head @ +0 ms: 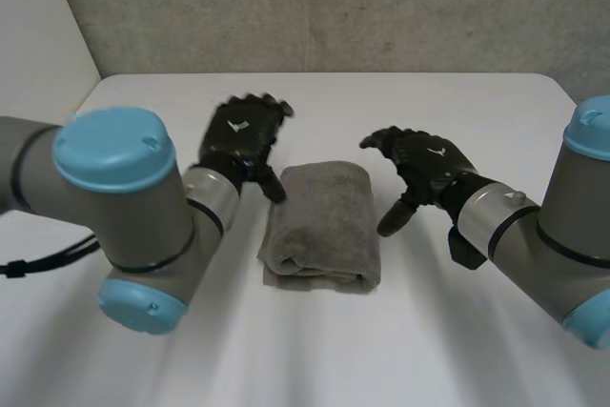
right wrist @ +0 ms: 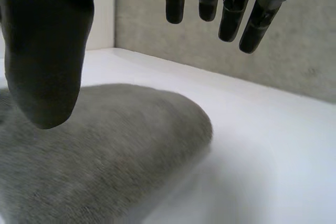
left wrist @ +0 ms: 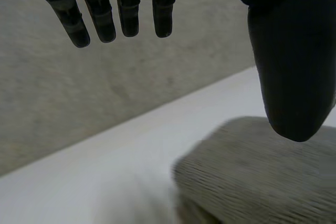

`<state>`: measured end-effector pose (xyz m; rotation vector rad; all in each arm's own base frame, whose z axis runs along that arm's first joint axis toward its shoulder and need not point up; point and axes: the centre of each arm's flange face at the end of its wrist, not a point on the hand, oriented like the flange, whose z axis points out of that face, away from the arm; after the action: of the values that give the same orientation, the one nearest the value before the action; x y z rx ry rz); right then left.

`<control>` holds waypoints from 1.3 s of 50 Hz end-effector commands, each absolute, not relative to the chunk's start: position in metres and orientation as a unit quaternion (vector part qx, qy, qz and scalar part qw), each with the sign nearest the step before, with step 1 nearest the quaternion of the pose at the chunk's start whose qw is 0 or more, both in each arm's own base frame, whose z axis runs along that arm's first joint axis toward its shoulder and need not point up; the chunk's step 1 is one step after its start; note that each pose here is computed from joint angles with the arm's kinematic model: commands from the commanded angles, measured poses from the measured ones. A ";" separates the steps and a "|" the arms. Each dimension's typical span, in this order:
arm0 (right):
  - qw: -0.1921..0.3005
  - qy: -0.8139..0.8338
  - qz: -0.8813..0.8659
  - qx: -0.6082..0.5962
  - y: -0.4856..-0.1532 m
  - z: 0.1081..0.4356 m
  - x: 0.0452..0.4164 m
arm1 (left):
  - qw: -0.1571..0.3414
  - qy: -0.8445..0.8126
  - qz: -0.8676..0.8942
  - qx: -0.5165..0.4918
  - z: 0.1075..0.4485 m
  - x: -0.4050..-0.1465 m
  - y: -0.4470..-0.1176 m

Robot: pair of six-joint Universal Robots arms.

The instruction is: Fold the towel.

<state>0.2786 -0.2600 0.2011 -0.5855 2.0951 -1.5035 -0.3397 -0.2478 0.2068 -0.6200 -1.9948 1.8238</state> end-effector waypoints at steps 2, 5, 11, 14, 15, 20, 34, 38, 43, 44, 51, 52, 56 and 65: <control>0.233 0.806 -0.503 -0.207 -0.278 0.150 0.283 | 0.186 -0.732 0.604 -0.253 0.171 -0.344 -0.234; 0.229 0.820 -0.481 -0.211 -0.283 0.123 0.287 | 0.171 -0.744 0.590 -0.262 0.154 -0.341 -0.237; 0.228 0.826 -0.470 -0.211 -0.287 0.110 0.289 | 0.134 -0.760 0.572 -0.278 0.127 -0.332 -0.248; 0.228 0.825 -0.472 -0.212 -0.289 0.109 0.290 | 0.125 -0.764 0.566 -0.282 0.119 -0.331 -0.251; 0.228 0.825 -0.472 -0.212 -0.289 0.109 0.290 | 0.125 -0.764 0.566 -0.282 0.119 -0.331 -0.251; 0.221 0.824 -0.474 -0.216 -0.289 0.108 0.290 | 0.124 -0.764 0.567 -0.283 0.118 -0.332 -0.252; 0.184 0.777 -0.557 -0.231 -0.290 0.176 0.286 | 0.145 -0.714 0.634 -0.259 0.190 -0.333 -0.253; 0.178 0.752 -0.596 -0.219 -0.290 0.215 0.279 | 0.153 -0.687 0.666 -0.247 0.229 -0.331 -0.251; 0.148 0.713 -0.661 -0.182 -0.291 0.271 0.268 | 0.135 -0.665 0.703 -0.213 0.281 -0.317 -0.256; 0.133 0.703 -0.678 -0.170 -0.292 0.285 0.263 | 0.119 -0.672 0.704 -0.198 0.290 -0.309 -0.260; 0.087 0.676 -0.716 -0.151 -0.302 0.315 0.248 | 0.073 -0.689 0.704 -0.155 0.310 -0.288 -0.271; 0.086 0.675 -0.716 -0.153 -0.302 0.318 0.248 | 0.071 -0.689 0.705 -0.153 0.311 -0.287 -0.272; 0.083 0.680 -0.712 -0.155 -0.303 0.317 0.247 | 0.067 -0.690 0.705 -0.149 0.312 -0.283 -0.274; 0.084 0.687 -0.704 -0.161 -0.302 0.313 0.248 | 0.067 -0.692 0.704 -0.145 0.313 -0.280 -0.275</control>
<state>0.2471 -0.3026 0.3162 -0.4688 2.0368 -2.1206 -0.2806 -0.2749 0.3138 -0.4378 -2.0840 2.1287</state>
